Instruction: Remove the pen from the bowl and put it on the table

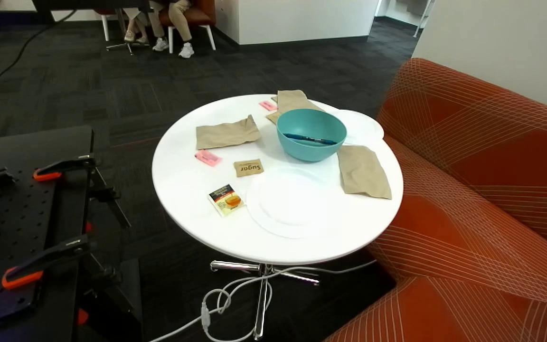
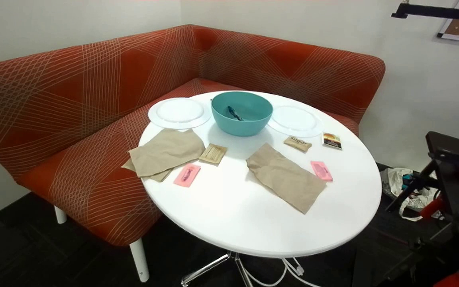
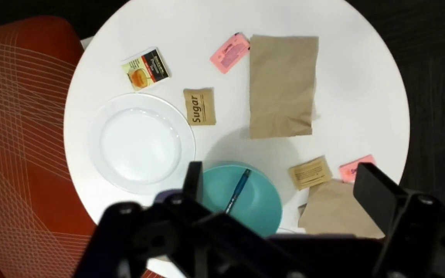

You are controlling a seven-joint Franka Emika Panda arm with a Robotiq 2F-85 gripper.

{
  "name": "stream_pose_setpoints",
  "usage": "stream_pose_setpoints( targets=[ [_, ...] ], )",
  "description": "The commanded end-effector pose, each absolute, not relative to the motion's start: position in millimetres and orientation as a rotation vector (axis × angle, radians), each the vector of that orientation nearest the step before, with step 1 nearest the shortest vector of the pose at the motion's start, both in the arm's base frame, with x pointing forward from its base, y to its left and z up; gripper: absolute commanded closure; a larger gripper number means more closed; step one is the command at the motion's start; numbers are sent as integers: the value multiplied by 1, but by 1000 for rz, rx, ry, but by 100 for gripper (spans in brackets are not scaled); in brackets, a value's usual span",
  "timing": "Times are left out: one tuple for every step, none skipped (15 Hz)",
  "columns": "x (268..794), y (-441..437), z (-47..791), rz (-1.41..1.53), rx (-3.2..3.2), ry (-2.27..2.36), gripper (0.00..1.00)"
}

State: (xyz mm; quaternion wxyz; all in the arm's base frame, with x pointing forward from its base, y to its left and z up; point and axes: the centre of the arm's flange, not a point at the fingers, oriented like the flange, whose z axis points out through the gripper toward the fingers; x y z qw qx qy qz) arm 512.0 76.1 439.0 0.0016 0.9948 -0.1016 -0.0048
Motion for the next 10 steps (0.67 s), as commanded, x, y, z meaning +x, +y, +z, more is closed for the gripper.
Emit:
stream_pose_setpoints(
  targets=[
    [580, 72, 416, 28, 3145, -536, 0],
    [592, 73, 405, 55, 3147, -586, 0],
    [603, 73, 395, 81, 3149, -625, 0],
    [613, 75, 384, 109, 3142, -674, 0],
    [623, 76, 372, 133, 3129, -721, 0],
    [631, 77, 360, 149, 3115, -770, 0],
    [638, 77, 349, 159, 3104, -811, 0],
    [644, 77, 337, 163, 3089, -854, 0],
    [649, 75, 326, 161, 3071, -890, 0],
    [652, 73, 315, 151, 3062, -921, 0]
  ],
)
